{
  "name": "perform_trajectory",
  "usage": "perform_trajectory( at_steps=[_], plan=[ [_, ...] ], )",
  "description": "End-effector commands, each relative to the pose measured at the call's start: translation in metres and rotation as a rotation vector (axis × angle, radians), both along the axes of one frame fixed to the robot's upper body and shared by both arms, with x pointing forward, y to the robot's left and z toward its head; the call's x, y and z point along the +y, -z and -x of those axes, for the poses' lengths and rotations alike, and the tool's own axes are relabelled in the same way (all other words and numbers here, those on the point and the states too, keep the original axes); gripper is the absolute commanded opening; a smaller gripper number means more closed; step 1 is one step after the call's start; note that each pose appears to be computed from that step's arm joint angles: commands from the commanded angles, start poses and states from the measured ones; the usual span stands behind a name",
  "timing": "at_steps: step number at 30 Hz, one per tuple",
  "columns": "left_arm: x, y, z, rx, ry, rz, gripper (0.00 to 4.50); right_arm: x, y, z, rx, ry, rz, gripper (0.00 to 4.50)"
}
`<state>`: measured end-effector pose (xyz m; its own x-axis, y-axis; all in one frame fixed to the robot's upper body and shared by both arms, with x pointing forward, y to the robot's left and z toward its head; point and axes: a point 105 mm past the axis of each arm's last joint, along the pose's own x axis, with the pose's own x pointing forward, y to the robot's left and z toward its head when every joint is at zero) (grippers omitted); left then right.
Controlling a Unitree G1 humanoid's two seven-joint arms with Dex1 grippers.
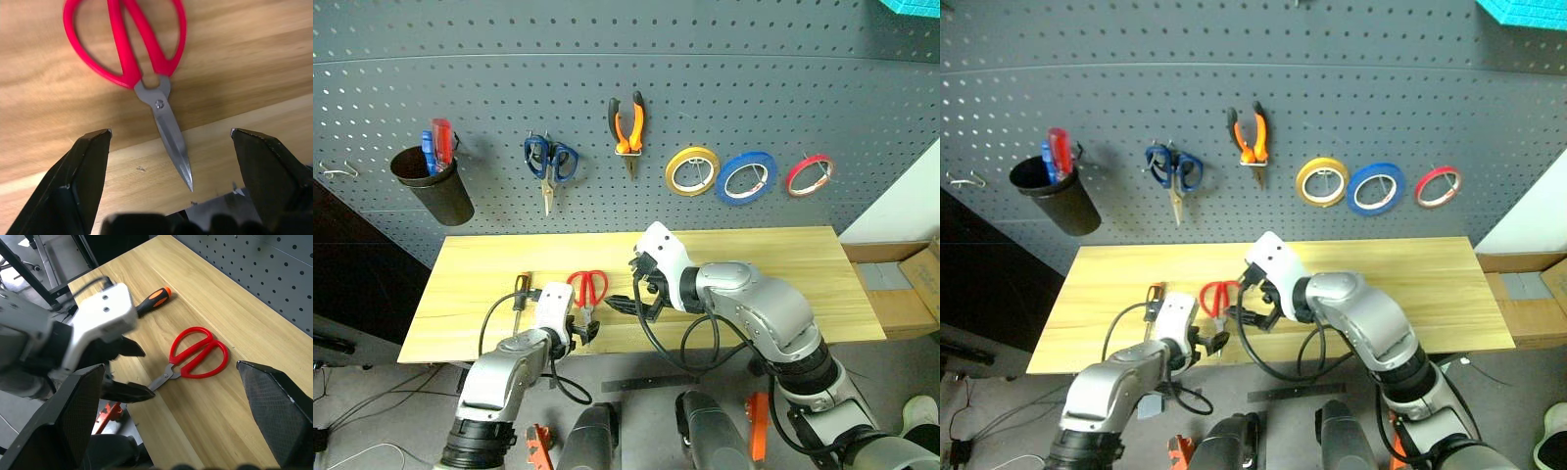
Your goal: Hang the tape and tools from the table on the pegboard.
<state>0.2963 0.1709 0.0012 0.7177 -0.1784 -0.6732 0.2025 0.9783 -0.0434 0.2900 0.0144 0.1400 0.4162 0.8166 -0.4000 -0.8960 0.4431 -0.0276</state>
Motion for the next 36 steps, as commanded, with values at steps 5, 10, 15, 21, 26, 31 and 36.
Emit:
perform_trajectory(
  at_steps=[5,10,15,21,26,31,36],
  plan=[
    [0.008,0.005,-0.022,0.006,-0.087,-0.032,4.22,0.000,-0.009,0.007,-0.037,-0.027,-0.008,4.48],
    [0.004,0.008,-0.029,0.003,-0.089,-0.009,3.34,-0.003,-0.008,0.006,-0.040,-0.020,0.003,4.50],
    [0.011,0.015,-0.026,0.003,-0.086,-0.019,1.55,-0.008,-0.008,0.003,-0.048,0.002,0.012,4.50],
    [0.020,0.003,-0.032,-0.111,-0.043,-0.060,0.27,-0.013,-0.009,0.002,-0.057,0.015,0.022,4.50],
    [0.030,-0.017,-0.036,-0.234,-0.051,-0.084,0.27,-0.017,-0.012,0.001,-0.068,0.025,0.024,4.50],
    [0.031,-0.073,-0.028,-0.565,0.020,-0.142,0.27,-0.028,-0.028,0.004,-0.125,0.013,0.004,4.50],
    [0.033,-0.131,-0.004,-0.912,0.074,-0.307,0.27,-0.032,-0.046,0.012,-0.238,-0.050,-0.011,4.50]
  ],
)
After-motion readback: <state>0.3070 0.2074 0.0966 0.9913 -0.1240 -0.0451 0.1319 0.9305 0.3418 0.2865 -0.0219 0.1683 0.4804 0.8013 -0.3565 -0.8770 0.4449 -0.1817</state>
